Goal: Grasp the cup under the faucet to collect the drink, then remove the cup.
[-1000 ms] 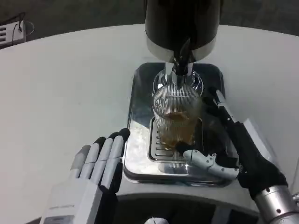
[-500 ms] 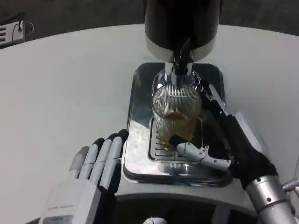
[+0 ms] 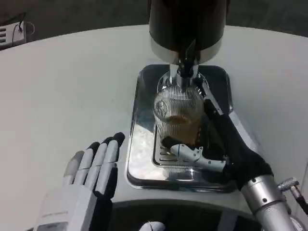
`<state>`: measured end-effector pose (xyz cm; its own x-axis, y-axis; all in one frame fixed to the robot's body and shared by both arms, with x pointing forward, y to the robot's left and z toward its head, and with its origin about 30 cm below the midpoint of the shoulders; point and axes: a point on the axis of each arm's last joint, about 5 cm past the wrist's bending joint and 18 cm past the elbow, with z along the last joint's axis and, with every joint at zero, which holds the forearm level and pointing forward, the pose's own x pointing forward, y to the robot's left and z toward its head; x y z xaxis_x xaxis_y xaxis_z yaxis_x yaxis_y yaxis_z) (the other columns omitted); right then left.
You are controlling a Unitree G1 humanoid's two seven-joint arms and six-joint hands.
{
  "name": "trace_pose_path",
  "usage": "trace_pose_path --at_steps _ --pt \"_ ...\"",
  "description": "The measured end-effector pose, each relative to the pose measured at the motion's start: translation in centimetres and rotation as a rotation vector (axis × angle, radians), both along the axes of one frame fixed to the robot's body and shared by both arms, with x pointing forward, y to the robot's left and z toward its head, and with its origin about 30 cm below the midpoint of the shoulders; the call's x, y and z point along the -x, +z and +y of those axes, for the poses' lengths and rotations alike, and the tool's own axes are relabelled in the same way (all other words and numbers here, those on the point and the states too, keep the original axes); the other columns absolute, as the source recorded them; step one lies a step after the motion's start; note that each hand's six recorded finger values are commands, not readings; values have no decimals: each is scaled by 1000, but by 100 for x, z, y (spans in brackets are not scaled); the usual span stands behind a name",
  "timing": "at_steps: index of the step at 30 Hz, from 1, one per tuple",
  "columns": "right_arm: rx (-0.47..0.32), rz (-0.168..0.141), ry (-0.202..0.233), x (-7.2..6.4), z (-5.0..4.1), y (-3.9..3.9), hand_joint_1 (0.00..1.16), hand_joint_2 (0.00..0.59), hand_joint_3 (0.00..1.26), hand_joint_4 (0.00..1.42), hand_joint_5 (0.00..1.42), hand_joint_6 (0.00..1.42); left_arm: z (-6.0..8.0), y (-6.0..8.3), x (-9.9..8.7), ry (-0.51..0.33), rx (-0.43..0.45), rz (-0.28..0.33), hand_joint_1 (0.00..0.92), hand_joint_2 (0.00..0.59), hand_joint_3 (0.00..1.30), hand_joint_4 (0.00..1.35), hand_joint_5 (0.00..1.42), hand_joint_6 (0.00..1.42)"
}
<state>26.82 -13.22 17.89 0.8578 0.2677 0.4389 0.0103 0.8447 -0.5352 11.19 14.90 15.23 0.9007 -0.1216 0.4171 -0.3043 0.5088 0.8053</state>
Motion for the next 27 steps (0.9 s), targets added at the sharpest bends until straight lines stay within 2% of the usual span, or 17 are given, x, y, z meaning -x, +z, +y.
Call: trace_pose_path --at_steps 16,27 --pt "-5 12 2 -143 80 34 654 216 11 115 145 231 27 30 46 27 16 3 0 180 0 0 4 0" --pt "-20 11 12 -163 134 52 644 212 33 129 146 230 44 36 54 43 32 7 0 185 0 0 10 0"
